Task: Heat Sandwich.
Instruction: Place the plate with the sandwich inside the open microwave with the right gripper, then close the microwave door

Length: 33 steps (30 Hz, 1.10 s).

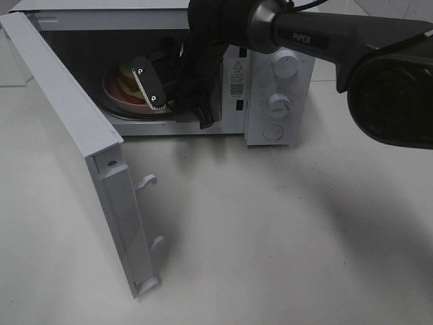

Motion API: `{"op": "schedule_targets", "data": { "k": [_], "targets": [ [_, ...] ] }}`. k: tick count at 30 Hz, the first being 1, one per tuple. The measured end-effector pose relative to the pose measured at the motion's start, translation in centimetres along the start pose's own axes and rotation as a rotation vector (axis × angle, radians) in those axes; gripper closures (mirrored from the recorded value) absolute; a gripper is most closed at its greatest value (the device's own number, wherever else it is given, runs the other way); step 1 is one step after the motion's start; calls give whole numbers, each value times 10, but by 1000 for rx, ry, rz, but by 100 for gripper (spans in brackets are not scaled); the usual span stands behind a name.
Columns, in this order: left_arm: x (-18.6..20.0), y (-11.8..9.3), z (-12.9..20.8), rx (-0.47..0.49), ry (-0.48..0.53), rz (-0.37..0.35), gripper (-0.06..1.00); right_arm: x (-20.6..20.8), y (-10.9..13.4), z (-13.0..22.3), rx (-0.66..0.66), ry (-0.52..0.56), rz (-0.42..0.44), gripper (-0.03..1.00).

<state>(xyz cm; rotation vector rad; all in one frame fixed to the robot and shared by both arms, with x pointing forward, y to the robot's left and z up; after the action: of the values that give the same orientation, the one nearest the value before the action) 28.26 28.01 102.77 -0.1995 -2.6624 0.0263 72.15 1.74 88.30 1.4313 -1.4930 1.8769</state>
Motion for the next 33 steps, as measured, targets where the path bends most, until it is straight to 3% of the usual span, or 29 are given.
{"op": "schedule_targets", "data": {
  "k": [5, 20, 33],
  "targets": [
    [0, 0, 0, 0, 0, 0, -3, 0, 0, 0, -8, 0, 2, 44],
    [0, 0, 0, 0, 0, 0, -3, 20, 18, -7, -66, -49, -43, 21],
    [0, 0, 0, 0, 0, 0, -3, 55, 42, -5, -107, -42, -57, 19]
  ]
}}
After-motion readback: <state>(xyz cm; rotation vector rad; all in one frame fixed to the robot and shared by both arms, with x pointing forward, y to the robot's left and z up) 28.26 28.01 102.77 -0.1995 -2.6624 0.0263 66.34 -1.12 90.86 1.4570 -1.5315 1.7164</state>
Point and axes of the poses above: a point on each arm's last joint axis where the gripper is mounted, x pointing back along that axis away from the gripper, y along the wrist's bending axis when the last joint is at zero, z = x × y, the point moved 6 cm from there along -x, pointing out along that axis toward the gripper, and after that the axes turned 1 degree about -x, right-handed, at the moved point
